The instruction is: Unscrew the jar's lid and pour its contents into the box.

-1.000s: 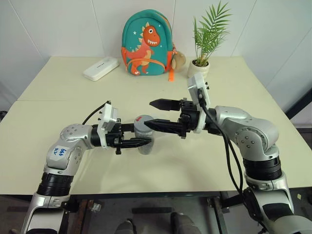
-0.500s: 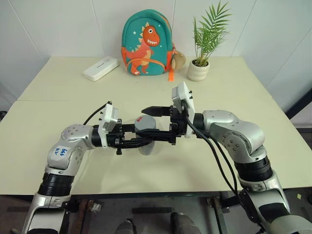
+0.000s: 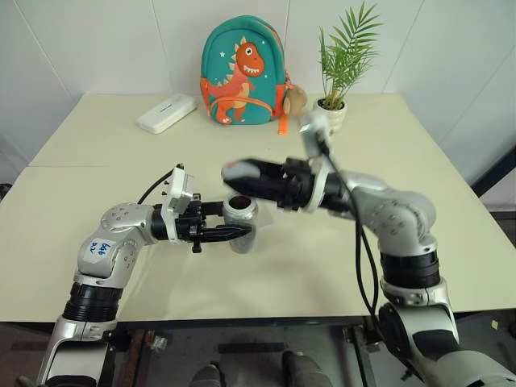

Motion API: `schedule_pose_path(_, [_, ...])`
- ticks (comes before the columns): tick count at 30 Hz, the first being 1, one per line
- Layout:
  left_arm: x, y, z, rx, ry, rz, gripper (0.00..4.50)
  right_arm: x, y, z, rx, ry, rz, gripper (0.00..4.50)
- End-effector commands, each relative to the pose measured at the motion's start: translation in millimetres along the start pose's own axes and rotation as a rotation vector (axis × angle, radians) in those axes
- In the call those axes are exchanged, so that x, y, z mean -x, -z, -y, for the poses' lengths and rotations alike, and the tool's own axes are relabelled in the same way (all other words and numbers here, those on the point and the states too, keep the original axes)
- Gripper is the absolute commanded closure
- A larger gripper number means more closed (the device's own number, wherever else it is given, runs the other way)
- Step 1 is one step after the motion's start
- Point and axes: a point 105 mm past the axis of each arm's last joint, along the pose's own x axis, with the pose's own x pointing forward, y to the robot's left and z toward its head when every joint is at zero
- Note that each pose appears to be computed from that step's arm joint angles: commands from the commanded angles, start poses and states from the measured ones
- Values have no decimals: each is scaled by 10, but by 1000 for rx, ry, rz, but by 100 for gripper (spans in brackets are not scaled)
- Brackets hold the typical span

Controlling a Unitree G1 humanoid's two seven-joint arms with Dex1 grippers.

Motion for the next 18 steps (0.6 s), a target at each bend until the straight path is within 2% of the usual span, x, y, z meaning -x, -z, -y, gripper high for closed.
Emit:
schedule_pose_path(1, [26,-71,30,-49,3,-2,259,153,-171,-23,1,24,56,189])
schedule_pose_path(3, [33,-71,30,-49,-2,-2,259,258,-135,58,42,101,28,189])
schedule_pose_path(5, [47,-73,24,-51,-13,-2,259,471,-75,271,153,270,-23,189])
schedule_pose_path(8, [89,-82,6,-54,-37,-1,259,921,89,544,315,490,-142,189])
schedule_pose_path(13, [150,-125,-73,-52,-89,23,259,1661,357,892,394,787,-173,189])
schedule_pose_path(18, [147,-198,-154,-55,-112,49,259,2384,983,1061,353,1007,-268,189])
